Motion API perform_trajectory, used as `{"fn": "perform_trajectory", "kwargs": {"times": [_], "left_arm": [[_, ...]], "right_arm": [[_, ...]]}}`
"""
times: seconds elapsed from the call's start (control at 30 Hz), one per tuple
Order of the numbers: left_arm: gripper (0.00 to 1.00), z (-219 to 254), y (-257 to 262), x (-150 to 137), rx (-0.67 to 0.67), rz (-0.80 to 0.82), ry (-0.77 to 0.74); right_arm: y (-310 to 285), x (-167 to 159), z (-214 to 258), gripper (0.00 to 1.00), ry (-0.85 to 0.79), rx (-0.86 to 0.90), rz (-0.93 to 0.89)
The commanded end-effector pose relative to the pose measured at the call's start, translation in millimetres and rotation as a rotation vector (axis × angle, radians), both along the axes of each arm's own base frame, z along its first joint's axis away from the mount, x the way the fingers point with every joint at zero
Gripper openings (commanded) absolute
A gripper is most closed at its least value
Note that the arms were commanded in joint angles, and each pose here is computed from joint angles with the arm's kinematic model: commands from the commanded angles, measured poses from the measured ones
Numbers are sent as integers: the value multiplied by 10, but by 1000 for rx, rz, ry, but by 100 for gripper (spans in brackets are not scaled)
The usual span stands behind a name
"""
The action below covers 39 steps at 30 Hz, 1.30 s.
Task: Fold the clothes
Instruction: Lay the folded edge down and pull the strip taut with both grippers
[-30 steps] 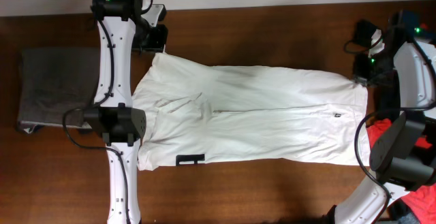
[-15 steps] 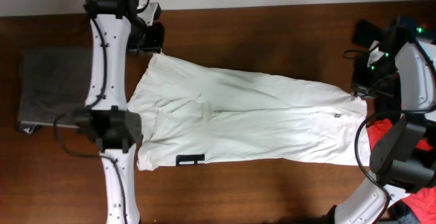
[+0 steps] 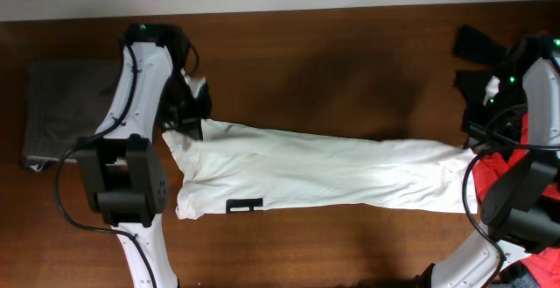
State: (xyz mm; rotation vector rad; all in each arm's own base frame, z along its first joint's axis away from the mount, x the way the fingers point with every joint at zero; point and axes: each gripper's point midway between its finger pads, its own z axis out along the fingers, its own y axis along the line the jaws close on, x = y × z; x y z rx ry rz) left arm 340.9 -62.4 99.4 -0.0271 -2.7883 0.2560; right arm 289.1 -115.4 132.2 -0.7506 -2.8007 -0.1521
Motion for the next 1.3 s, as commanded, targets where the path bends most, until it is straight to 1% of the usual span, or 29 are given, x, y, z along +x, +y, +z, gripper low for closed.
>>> {"fn": "perform_trajectory", "kwargs": {"times": [0.0,0.07,0.27,0.43,0.53,0.6,0.7,0.8,0.9,1.07,1.27], "left_arm": [[0,-130,51,-193,15,15,72],[0,-188,60,-289,18,15,111],[0,-270,80,-477,35,10,183],[0,-300,225,-672,169,7,260],[0,-279,341,-674,274,19,245],[0,-231,390,-666,305,25,224],[0,-128,399,-654,303,37,185],[0,-49,377,-655,298,52,157],[0,-51,347,-705,297,42,166],[0,-214,339,-907,309,20,233],[0,-501,363,-1087,318,25,266]], "right_arm": [[-144,-117,107,4,18,-81,-71],[-187,-181,67,4,51,-111,-96],[-126,-312,-213,4,109,-92,-89],[-78,-428,-506,4,143,-78,-89],[-64,-466,-655,4,146,-79,-89],[-135,-520,-730,4,167,-136,-112],[-217,-589,-747,4,200,-201,-143],[-220,-591,-747,4,202,-203,-143],[-218,-591,-746,4,202,-203,-142],[-199,-632,-729,4,220,-196,-140],[-194,-644,-723,4,226,-195,-142]]}}
